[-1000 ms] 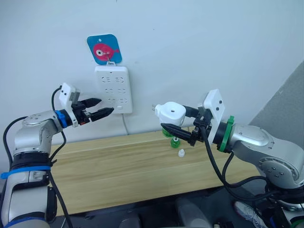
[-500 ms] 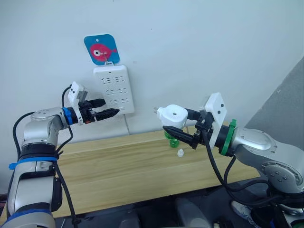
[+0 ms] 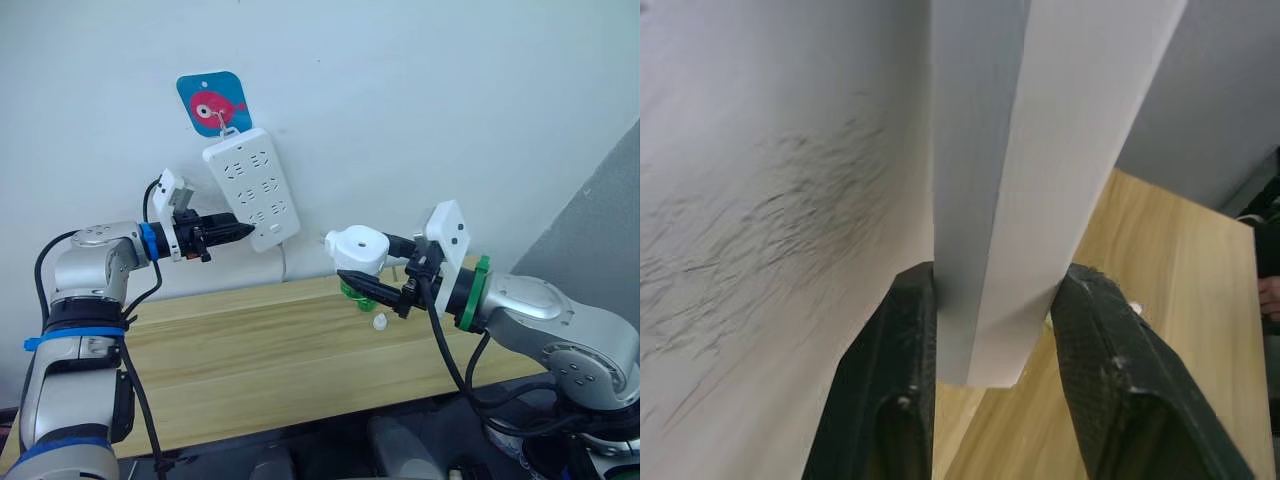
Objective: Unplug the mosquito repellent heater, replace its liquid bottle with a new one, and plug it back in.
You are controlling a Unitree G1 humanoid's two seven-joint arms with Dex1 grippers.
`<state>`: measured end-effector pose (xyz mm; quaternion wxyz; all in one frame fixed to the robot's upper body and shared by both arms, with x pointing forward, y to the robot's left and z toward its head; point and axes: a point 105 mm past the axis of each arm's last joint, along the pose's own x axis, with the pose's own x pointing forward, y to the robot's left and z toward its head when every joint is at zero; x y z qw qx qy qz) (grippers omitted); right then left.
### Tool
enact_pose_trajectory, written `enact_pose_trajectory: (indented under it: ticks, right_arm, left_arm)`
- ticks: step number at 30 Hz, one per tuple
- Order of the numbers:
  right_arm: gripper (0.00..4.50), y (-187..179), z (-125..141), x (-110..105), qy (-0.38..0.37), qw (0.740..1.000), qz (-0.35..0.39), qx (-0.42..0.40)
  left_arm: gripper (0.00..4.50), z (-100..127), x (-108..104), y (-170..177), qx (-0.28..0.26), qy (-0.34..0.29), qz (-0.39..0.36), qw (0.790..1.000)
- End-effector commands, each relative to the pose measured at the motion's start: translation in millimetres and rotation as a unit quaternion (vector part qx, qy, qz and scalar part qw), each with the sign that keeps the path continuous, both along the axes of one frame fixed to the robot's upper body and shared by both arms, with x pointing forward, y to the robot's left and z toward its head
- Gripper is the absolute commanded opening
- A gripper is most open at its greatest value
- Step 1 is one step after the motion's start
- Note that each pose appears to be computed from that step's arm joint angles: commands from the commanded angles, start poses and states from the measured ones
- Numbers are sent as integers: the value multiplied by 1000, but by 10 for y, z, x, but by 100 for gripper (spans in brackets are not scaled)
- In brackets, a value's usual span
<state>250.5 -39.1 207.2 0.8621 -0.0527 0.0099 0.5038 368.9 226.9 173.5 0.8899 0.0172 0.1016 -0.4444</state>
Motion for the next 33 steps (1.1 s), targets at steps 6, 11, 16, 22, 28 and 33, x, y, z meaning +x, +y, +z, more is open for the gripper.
enact_pose_trajectory:
  ticks: [6, 11, 16, 22, 28, 33]
  right_arm:
    - [310, 402, -7, 178, -14, 1000, 8, -25]
    - [310, 584, 55, 321, -16, 1000, -6, -23]
    - [310, 625, 122, 435, -21, 999, -30, -9]
    - [310, 633, 153, 438, -21, 999, -30, 1]
    - [309, 645, 150, 422, -21, 1000, -23, 0]
    - [309, 649, 155, 422, -20, 1000, -24, 2]
  left_arm:
    - [128, 203, 13, -95, -6, -47, -8, 999]
    - [128, 194, -32, -101, -20, -47, -1, 999]
    - [128, 162, -83, -134, -28, -49, 0, 998]
    - [128, 184, -87, -161, -54, -48, 5, 997]
    - [128, 209, -48, -186, -60, -52, 12, 997]
    - [128, 222, -45, -200, -75, -50, 14, 996]
